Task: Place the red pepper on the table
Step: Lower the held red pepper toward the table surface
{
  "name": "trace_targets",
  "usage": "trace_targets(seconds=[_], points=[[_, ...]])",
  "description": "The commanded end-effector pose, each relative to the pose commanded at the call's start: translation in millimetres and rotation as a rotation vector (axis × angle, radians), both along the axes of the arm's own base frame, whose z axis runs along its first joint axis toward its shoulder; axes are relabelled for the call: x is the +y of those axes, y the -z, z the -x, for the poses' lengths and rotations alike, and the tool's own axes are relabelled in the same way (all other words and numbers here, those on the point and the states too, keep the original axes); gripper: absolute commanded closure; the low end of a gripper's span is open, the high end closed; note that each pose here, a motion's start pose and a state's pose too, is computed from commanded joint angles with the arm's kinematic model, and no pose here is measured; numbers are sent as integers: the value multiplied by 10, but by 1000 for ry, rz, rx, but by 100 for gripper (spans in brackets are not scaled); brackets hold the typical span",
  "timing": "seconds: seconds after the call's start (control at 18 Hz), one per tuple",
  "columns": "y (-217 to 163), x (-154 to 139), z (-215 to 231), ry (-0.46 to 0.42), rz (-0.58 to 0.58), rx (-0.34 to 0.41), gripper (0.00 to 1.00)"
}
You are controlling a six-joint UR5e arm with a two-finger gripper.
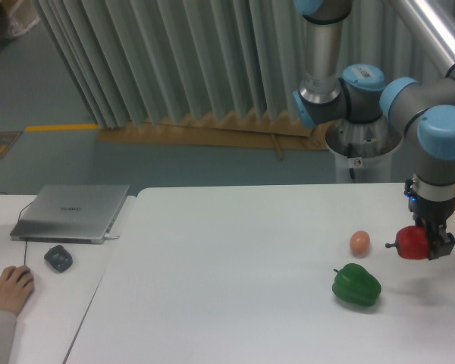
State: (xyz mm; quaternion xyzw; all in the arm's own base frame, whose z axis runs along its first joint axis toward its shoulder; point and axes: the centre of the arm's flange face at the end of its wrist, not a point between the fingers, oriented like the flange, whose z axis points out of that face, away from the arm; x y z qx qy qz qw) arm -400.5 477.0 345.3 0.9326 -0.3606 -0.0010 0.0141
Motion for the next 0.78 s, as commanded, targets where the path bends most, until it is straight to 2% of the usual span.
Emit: trace_targets(seconds=[0.61, 0.78], points=[[102, 37, 93, 3, -4, 51, 58], [109, 3, 116, 8, 27, 77, 58]])
